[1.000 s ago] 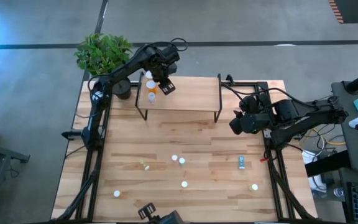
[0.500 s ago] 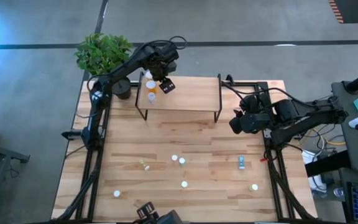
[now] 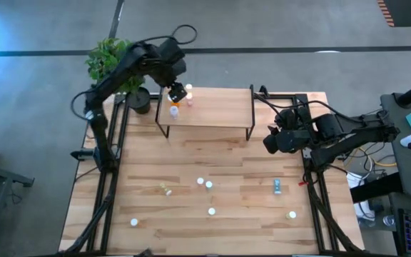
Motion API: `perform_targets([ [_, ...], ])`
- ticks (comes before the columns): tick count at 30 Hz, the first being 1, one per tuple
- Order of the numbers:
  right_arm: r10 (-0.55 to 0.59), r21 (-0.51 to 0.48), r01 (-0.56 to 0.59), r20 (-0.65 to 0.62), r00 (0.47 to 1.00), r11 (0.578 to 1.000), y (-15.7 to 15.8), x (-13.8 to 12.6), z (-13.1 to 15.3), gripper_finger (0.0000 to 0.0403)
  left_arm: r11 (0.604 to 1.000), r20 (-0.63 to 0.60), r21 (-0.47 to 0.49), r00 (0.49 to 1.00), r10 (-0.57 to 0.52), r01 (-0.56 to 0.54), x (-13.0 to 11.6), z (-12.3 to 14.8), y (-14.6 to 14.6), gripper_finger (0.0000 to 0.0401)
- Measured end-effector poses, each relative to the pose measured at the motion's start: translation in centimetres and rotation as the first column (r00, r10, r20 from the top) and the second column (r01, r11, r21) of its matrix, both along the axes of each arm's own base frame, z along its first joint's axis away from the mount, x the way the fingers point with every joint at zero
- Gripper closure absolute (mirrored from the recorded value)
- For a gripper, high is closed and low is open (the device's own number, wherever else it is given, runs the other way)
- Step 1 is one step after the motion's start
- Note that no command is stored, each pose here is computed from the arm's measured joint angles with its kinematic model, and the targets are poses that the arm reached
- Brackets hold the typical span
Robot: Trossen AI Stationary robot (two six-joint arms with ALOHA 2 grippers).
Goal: Pick and place medicine bottles onto shelf by color
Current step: Put the light orange pill bottle on the shelf
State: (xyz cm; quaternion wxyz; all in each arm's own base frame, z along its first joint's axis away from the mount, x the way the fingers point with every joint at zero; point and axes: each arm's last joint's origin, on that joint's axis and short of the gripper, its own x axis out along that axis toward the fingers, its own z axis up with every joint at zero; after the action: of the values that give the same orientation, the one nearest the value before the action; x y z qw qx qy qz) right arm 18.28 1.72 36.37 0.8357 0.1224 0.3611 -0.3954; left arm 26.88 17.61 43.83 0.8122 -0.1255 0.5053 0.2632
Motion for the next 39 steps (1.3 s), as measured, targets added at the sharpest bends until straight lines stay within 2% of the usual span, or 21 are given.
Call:
perform_targets([
  [7, 0.013, -0.005, -0.013, -0.003, 1.000, 1.000, 0.0, 0.1, 0.0, 0.0259, 1.000, 0.127, 0.001, 0.991, 0.029, -0.030, -2.9, 3.1, -4.2, 0.0182],
  [12, 0.042, 0.001, -0.042, -0.004, 0.999, 0.999, 0.1, 0.3, 0.0, 0.0259, 0.992, 0.131, -0.090, 0.989, -0.071, 0.084, -2.6, 2.4, -8.6, 0.0182],
  [15, 0.048, -0.002, -0.048, -0.012, 0.999, 0.999, 0.1, 0.3, -0.1, 0.0259, 0.979, 0.073, -0.158, 0.991, -0.116, 0.127, -1.9, 0.5, -11.3, 0.0182],
  [22, 0.101, -0.033, -0.103, -0.057, 0.993, 0.994, 0.1, 0.3, -0.1, 0.0259, 0.940, -0.107, -0.313, 0.979, -0.173, 0.132, -1.6, -4.6, -19.0, 0.0182],
  [24, 0.127, -0.047, -0.131, -0.072, 0.989, 0.990, 0.1, 0.3, -0.1, 0.0259, 0.908, -0.160, -0.394, 0.961, -0.224, 0.146, -1.9, -6.1, -21.7, 0.0182],
  [28, 0.189, -0.082, -0.195, -0.069, 0.980, 0.977, 0.2, 0.8, 0.1, 0.0259, 0.813, -0.224, -0.550, 0.905, -0.362, 0.189, -2.7, -8.9, -27.4, 0.0182],
  [30, 0.215, -0.100, -0.219, -0.053, 0.975, 0.971, 0.2, 1.2, 0.3, 0.0259, 0.789, -0.239, -0.573, 0.876, -0.419, 0.222, -3.3, -10.5, -30.1, 0.0182],
  [34, 0.249, -0.134, -0.247, -0.002, 0.969, 0.960, 0.2, 2.0, 0.7, 0.0259, 0.772, -0.261, -0.579, 0.838, -0.479, 0.262, -5.1, -13.8, -34.8, 0.0182],
  [39, 0.268, -0.151, -0.262, 0.022, 0.963, 0.953, 0.2, 2.4, 0.8, 0.0259, 0.781, -0.230, -0.594, 0.891, -0.392, 0.191, -7.3, -17.3, -38.8, 0.0182],
])
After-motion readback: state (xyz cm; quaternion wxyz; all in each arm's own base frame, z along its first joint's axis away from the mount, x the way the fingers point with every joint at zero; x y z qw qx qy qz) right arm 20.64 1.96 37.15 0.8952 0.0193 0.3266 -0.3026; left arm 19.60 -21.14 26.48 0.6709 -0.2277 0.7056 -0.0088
